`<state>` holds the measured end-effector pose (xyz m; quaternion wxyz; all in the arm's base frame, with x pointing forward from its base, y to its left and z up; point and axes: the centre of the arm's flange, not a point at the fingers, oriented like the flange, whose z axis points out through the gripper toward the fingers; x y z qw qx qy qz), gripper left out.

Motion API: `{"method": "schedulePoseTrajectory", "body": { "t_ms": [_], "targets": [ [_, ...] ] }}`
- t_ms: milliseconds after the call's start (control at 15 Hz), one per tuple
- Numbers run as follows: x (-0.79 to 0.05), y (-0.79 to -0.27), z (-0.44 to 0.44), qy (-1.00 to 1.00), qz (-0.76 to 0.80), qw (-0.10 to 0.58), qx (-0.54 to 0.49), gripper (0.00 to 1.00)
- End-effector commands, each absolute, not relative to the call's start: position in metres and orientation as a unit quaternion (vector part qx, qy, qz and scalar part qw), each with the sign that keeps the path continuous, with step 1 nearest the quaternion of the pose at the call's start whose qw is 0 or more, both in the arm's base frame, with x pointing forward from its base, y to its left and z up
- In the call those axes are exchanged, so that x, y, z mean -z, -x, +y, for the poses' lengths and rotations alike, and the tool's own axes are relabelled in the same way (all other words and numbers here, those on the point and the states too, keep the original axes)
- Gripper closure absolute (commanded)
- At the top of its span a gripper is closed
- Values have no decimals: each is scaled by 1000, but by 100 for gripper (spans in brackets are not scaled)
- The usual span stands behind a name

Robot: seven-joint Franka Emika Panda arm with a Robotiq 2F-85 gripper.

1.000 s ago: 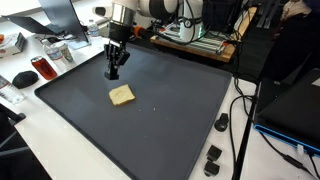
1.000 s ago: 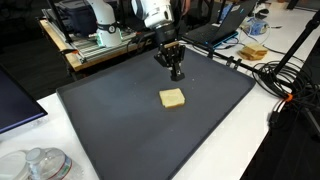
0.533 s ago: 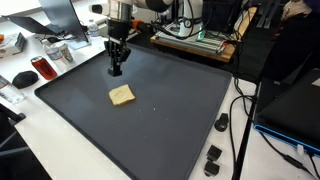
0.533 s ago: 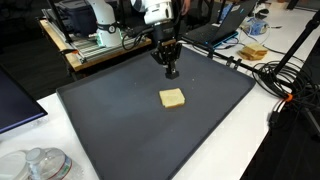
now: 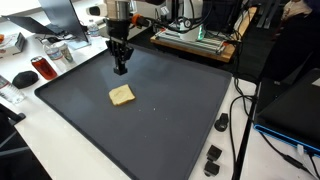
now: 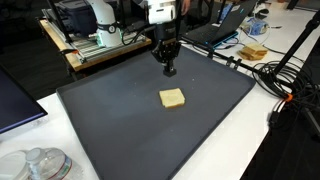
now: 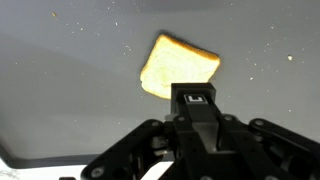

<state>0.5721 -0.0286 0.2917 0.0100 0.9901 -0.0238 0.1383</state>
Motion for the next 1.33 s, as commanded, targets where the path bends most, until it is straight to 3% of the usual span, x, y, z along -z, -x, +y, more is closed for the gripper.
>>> {"method": "schedulePoseTrajectory", "body": {
  "t_ms": [0,1267],
  "targets": [
    [-302,-584,-25,-994,-19,3,-107,95],
    [-203,-617,-30,-998,-40,7,-52,95]
  ]
}}
